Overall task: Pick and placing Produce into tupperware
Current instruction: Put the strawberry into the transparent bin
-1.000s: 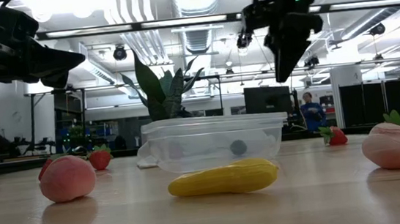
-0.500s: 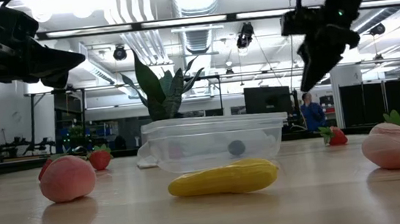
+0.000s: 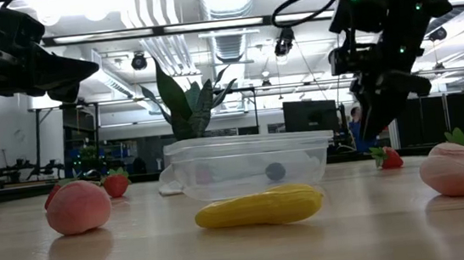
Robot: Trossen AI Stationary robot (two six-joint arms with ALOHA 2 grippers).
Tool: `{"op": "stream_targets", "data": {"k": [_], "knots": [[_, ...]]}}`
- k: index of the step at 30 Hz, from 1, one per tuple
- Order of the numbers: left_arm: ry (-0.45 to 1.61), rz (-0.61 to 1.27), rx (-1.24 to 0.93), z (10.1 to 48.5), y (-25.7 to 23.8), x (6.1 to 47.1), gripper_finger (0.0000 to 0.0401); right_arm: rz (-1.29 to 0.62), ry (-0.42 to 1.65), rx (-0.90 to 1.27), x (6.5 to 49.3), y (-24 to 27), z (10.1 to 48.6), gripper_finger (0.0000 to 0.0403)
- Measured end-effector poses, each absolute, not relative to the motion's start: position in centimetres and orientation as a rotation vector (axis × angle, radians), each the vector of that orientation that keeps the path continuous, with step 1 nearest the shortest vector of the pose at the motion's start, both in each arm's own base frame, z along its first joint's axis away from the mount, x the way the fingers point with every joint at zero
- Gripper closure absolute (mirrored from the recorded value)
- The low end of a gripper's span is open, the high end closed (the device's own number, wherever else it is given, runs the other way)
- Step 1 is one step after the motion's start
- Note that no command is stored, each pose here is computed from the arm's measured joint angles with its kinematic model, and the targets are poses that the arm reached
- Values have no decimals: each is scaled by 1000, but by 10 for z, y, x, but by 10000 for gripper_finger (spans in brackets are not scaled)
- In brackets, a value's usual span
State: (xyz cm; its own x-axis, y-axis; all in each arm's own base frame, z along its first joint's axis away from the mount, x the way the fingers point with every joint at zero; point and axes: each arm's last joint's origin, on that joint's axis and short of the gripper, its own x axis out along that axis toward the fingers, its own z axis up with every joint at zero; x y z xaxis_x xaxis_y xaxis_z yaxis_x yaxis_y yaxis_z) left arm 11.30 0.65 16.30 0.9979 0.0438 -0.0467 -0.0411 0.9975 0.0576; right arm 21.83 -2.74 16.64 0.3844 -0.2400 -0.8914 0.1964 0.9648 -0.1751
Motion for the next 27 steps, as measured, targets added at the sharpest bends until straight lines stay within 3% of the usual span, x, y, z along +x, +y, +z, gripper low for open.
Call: {"op": "stream_targets", "data": {"k": [27], "knots": [[48, 42, 57, 163, 6, 113, 401, -212, 1216, -39, 229, -27, 148, 275]]}}
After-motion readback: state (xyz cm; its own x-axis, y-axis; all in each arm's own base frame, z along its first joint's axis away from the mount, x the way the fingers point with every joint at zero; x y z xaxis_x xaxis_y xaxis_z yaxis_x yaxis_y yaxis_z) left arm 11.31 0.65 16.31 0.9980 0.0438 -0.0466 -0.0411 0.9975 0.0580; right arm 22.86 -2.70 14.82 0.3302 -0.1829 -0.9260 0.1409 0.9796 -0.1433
